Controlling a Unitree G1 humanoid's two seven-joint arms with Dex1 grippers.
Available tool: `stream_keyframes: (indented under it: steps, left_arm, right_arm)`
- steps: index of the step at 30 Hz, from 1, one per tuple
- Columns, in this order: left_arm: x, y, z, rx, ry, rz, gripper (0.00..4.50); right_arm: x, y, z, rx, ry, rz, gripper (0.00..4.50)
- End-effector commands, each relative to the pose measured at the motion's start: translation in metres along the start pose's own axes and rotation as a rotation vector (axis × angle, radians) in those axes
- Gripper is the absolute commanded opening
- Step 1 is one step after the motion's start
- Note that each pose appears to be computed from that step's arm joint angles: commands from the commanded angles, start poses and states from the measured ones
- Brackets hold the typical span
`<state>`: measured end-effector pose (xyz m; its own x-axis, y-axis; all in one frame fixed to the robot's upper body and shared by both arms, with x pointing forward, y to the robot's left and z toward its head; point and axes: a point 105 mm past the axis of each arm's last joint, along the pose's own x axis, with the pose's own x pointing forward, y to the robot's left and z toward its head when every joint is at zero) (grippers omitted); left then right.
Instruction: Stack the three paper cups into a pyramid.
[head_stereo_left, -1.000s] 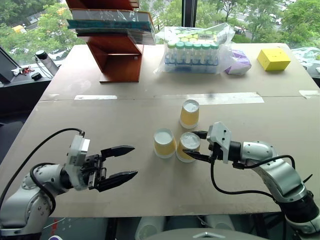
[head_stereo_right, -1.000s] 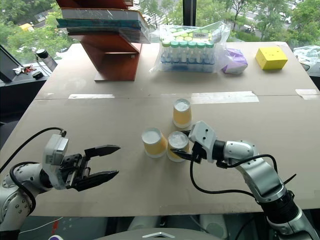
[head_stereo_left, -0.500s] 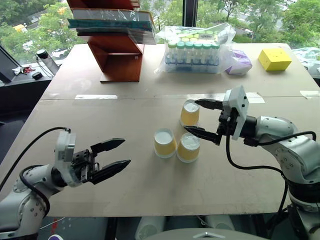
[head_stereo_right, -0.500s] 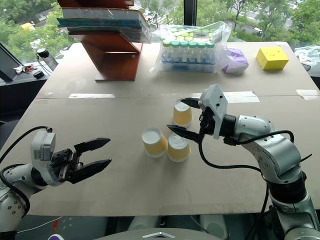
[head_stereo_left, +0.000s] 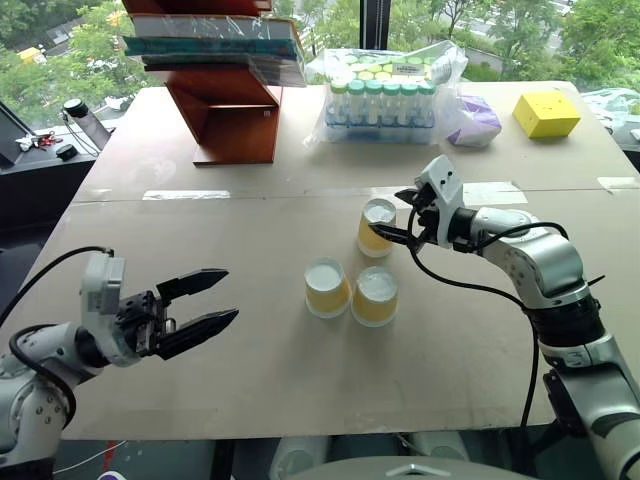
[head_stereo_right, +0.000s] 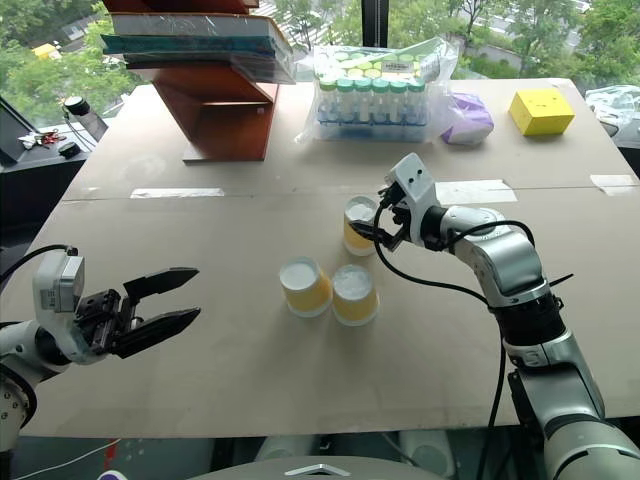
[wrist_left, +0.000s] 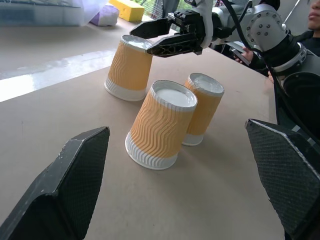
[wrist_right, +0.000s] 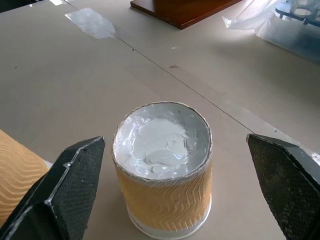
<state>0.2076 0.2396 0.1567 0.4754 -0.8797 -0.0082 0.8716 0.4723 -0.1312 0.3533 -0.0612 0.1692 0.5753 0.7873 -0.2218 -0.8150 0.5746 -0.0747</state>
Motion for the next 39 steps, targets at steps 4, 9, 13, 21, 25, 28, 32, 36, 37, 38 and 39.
stream_keyframes:
  steps: [4, 9, 13, 21, 25, 28, 32, 36, 37, 38, 39]
  left_arm:
    - [0.0, -0.005, 0.006, 0.05, -0.013, -0.014, 4.5]
    - [0.001, -0.006, 0.005, 0.047, -0.007, -0.02, 4.5]
    - [0.0, -0.006, 0.004, 0.044, -0.005, -0.02, 4.5]
    - [0.002, -0.003, 0.002, 0.037, -0.006, -0.022, 4.5]
    - [0.002, -0.001, 0.001, 0.033, -0.005, -0.021, 4.5]
    - [0.002, 0.0, 0.001, 0.033, -0.003, -0.022, 4.5]
    - [0.002, 0.0, 0.0, 0.032, 0.0, -0.026, 4.5]
    - [0.003, 0.001, 0.0, 0.033, 0.006, -0.034, 4.5]
    - [0.003, 0.002, 0.0, 0.035, 0.007, -0.036, 4.5]
    - [0.003, 0.002, 0.001, 0.036, 0.007, -0.037, 4.5]
    - [0.003, 0.002, 0.001, 0.037, 0.009, -0.04, 4.5]
  right_arm:
    - [0.01, 0.003, 0.015, -0.013, -0.051, 0.032, 4.48]
    - [0.017, -0.002, 0.012, -0.019, -0.049, 0.021, 3.77]
    - [0.016, -0.002, 0.009, -0.027, -0.042, 0.032, 2.4]
    - [-0.008, 0.012, 0.061, -0.108, -0.177, 0.156, 2.4]
    - [-0.032, 0.045, 0.085, -0.154, -0.181, 0.347, 2.4]
    - [-0.046, 0.072, 0.088, -0.192, -0.138, 0.465, 2.4]
    - [-0.05, 0.091, 0.087, -0.229, -0.104, 0.517, 2.4]
    - [-0.04, 0.102, 0.073, -0.265, -0.056, 0.528, 2.4]
    - [-0.037, 0.105, 0.07, -0.275, -0.044, 0.534, 2.4]
    - [-0.036, 0.107, 0.067, -0.28, -0.036, 0.539, 2.4]
    - [-0.035, 0.108, 0.065, -0.283, -0.03, 0.545, 2.4]
